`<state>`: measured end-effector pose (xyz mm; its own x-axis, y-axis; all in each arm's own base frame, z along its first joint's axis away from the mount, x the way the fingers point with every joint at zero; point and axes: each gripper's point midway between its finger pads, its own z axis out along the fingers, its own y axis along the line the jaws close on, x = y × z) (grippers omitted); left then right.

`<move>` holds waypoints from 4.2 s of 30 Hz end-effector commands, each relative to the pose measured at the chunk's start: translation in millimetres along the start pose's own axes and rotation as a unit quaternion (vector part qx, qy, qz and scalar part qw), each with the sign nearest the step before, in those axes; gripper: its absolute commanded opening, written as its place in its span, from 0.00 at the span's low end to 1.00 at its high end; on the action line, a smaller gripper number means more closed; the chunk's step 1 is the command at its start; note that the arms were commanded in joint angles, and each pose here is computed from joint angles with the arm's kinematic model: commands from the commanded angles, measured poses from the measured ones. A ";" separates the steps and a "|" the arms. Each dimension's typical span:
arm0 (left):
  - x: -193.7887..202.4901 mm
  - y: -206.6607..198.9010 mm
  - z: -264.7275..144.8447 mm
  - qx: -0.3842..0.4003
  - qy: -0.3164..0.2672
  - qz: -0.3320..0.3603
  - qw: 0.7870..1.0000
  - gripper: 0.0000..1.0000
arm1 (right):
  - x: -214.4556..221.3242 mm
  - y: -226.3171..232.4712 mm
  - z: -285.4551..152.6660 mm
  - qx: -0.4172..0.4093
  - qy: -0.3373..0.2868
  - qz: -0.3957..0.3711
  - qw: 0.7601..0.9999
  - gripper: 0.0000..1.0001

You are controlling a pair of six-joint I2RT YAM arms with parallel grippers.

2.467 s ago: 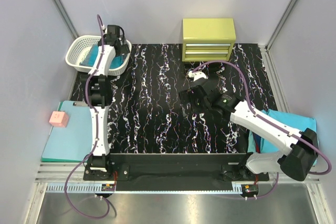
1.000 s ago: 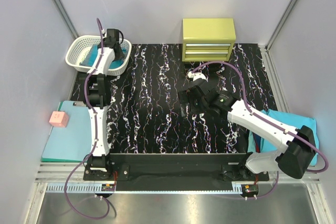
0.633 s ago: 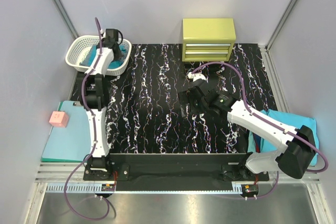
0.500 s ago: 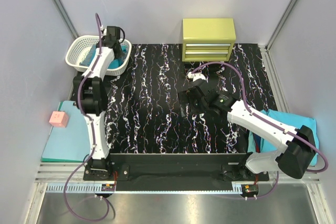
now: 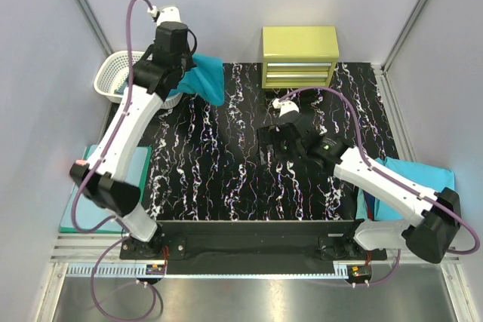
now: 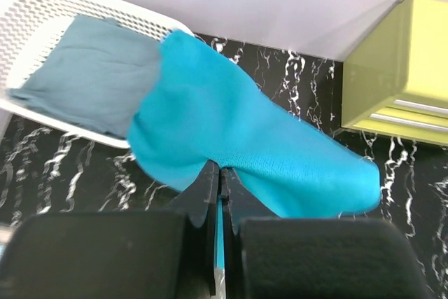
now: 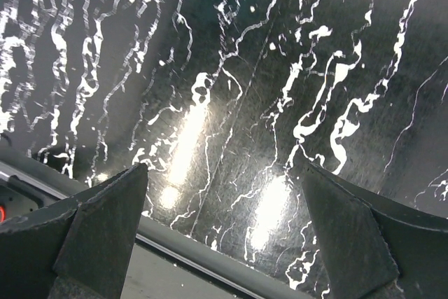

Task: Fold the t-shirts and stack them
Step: Move the tshirt to the center of the board, then flatten the tshirt out

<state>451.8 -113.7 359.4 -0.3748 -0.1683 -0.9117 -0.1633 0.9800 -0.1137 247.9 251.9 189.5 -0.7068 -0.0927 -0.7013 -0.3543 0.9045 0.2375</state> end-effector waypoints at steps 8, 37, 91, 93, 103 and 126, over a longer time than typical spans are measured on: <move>49.1 -8.6 -137.5 0.034 0.002 0.004 0.999 0.00 | -36.5 4.1 -31.3 -0.017 -0.087 -0.003 0.996 1.00; 149.6 -6.5 -162.5 -0.025 0.027 0.057 0.998 0.99 | -7.7 -7.8 -49.5 -0.019 -0.061 0.011 0.998 1.00; 226.3 116.7 -199.7 -0.023 0.108 -0.026 0.994 0.99 | 104.2 162.1 45.2 0.029 0.046 -0.047 0.997 0.67; 224.4 124.8 -201.7 -0.046 0.109 -0.028 0.993 0.99 | 104.9 168.6 47.0 0.017 0.050 -0.051 0.997 0.67; 220.7 135.3 -203.0 -0.080 0.103 -0.032 0.991 0.99 | 135.7 170.4 61.6 0.005 0.092 -0.053 0.994 0.58; 237.9 130.8 -199.2 -0.075 0.125 -0.020 0.989 0.99 | 133.9 127.5 74.3 0.060 0.094 0.014 0.994 0.00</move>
<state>162.8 -53.3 211.5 -0.5614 -0.2736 -0.7810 -0.3028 0.9462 -0.1139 143.3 379.6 49.7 -0.8480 -0.1859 -0.4963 -0.2838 0.9502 0.1291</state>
